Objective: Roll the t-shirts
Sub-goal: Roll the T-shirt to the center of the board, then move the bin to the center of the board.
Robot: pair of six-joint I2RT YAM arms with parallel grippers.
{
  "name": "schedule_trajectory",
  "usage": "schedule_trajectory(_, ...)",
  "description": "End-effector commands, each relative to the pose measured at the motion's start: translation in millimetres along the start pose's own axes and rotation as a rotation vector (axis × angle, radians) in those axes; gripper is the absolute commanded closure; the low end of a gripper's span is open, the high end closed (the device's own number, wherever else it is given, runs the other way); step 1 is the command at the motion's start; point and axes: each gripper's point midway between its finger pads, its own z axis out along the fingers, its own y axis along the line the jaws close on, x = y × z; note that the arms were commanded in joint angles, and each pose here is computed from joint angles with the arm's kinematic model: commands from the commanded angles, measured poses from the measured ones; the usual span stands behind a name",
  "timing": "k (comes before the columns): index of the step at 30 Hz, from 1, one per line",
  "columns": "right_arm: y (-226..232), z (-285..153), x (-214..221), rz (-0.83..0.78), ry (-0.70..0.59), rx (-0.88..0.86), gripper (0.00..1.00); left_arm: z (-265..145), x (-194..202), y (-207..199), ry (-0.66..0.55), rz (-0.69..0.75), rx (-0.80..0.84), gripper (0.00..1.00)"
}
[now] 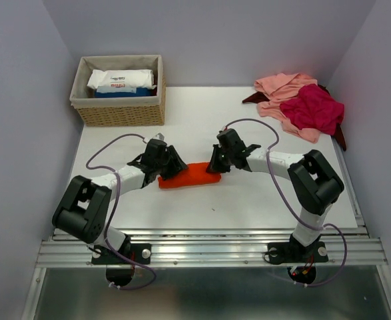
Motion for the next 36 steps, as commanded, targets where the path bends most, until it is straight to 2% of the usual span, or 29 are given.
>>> schedule_trajectory(1,-20.5,18.3,12.7,-0.034,0.030,0.055,0.92,11.7,8.9,13.5,0.012,0.015,-0.028,0.38)
schedule_trajectory(4,-23.4,19.6,14.8,-0.038,0.036,0.063,0.92,10.9,8.7,19.4,0.008,0.024,-0.055,0.38)
schedule_trajectory(7,-15.2,7.0,6.5,-0.051,0.009,0.047,0.92,-0.4,-7.8,11.3,-0.043,0.056,-0.066,0.38)
schedule_trajectory(9,-11.9,-6.0,-7.9,-0.082,-0.040,0.068,0.92,-13.8,-24.1,0.3,-0.092,0.078,-0.065,0.38)
schedule_trajectory(10,-3.9,-22.8,-24.8,-0.097,-0.109,0.068,0.92,-19.7,-31.3,-3.8,-0.116,0.088,-0.064,0.38)
schedule_trajectory(14,4.5,-66.6,-63.4,-0.144,-0.280,0.109,0.84,-53.7,-65.9,-22.3,-0.236,0.127,-0.058,0.37)
schedule_trajectory(17,8.5,-91.0,-79.8,-0.168,-0.350,0.131,0.74,-76.4,-92.8,-36.5,-0.303,0.146,-0.047,0.36)
schedule_trajectory(18,6.4,-95.4,-81.4,-0.172,-0.358,0.147,0.67,-85.9,-105.1,-46.8,-0.329,0.164,-0.038,0.36)
schedule_trajectory(20,5.3,-105.0,-88.7,-0.169,-0.395,0.168,0.60,-96.6,-123.6,-56.0,-0.369,0.184,-0.040,0.36)
schedule_trajectory(23,4.7,-118.6,-93.5,-0.168,-0.429,0.180,0.39,-118.6,-163.3,-75.8,-0.461,0.249,-0.074,0.33)
schedule_trajectory(24,4.5,-123.6,-94.5,-0.168,-0.440,0.181,0.26,-124.9,-186.0,-80.8,-0.503,0.252,-0.111,0.31)
schedule_trajectory(27,4.4,-127.7,-94.8,-0.168,-0.446,0.182,0.14,-119.4,-218.4,-74.4,-0.529,0.285,-0.207,0.27)
schedule_trajectory(28,3.2,-127.4,-94.0,-0.169,-0.444,0.186,0.13,-125.9,-236.0,-85.2,-0.567,0.285,-0.202,0.26)
schedule_trajectory(31,3.1,-126.5,-92.6,-0.171,-0.436,0.185,0.09,-107.5,-266.2,-82.7,-0.592,0.299,-0.262,0.25)
schedule_trajectory(33,2.5,-124.4,-90.5,-0.172,-0.424,0.185,0.08,-110.8,-287.5,-89.6,-0.639,0.321,-0.276,0.25)
schedule_trajectory(36,3.3,-122.2,-88.3,-0.167,-0.415,0.176,0.08,-92.4,-304.0,-88.3,-0.641,0.380,-0.306,0.25)
